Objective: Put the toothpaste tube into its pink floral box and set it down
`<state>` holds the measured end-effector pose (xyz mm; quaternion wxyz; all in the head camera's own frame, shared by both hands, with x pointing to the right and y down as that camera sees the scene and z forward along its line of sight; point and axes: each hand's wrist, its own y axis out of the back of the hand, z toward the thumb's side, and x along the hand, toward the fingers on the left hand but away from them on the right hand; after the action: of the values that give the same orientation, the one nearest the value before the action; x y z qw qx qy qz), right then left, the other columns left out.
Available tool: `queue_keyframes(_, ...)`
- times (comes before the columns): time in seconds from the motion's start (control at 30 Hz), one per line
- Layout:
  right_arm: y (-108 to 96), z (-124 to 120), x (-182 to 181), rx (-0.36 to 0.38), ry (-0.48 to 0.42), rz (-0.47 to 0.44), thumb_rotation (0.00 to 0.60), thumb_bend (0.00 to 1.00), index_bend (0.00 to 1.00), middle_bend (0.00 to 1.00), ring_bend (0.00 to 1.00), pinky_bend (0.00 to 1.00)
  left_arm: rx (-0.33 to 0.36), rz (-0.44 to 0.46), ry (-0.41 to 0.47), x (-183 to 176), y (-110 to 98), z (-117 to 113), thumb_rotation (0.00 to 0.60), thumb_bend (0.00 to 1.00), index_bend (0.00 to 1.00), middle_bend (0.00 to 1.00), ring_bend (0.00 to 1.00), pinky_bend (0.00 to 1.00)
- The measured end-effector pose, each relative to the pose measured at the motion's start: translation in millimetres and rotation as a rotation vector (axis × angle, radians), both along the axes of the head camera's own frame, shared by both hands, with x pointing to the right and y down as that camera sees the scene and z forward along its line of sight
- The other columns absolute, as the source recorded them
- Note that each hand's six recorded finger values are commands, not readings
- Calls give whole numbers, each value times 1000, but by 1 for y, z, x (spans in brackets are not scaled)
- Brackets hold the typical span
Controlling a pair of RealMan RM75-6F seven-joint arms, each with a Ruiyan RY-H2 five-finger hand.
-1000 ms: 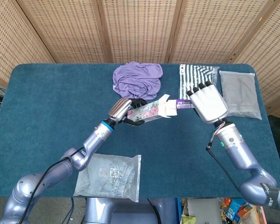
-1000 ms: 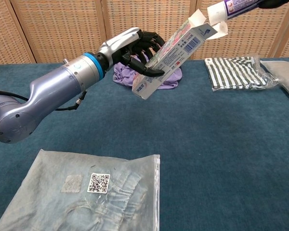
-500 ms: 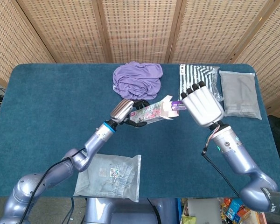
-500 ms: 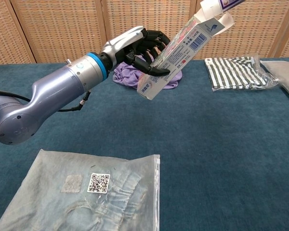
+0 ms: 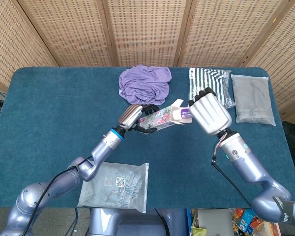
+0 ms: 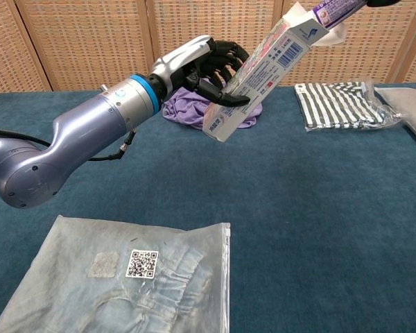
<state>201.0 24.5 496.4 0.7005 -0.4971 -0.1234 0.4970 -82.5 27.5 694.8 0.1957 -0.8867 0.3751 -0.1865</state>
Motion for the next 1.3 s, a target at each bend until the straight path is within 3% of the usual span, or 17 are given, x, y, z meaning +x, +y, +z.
queue_keyframes(0.43,6,3,-13,30,53,-75,600,598,598,587,498,479,-12,10,22,20,1,-4,600,301,560,552,454,448)
queue_keyframes(0.5,6,3,-15,37,59,-87,600,570,551,537,496,479,-15,13,27,23,3,-4,600,301,561,552,454,448)
queue_keyframes(0.53,6,3,-17,43,63,-94,600,503,477,482,479,471,-17,15,32,26,4,-5,600,301,560,552,454,448)
queue_keyframes(0.6,6,2,-18,53,67,-104,600,219,195,235,308,356,-18,16,37,28,5,-5,600,301,561,552,454,448)
queue_keyframes(0.63,6,1,-18,63,69,-107,600,67,60,96,160,229,-19,16,39,29,5,-5,600,301,560,552,454,448)
queue_keyframes(0.67,6,-1,-18,72,70,-108,600,3,4,15,46,104,-21,14,42,30,6,-5,600,301,561,552,454,448)
queue_keyframes(0.77,5,-9,-18,112,59,-109,600,0,0,0,0,0,-29,1,54,31,5,-5,600,301,561,552,454,448)
queue_keyframes(1.03,-3,-28,-2,186,12,-53,600,0,0,0,0,0,-70,-18,89,32,7,-3,600,301,561,552,454,448)
queue_keyframes(1.3,-20,-27,49,176,-21,103,600,0,0,0,0,0,-10,-20,46,7,-2,-4,600,301,561,552,454,448)
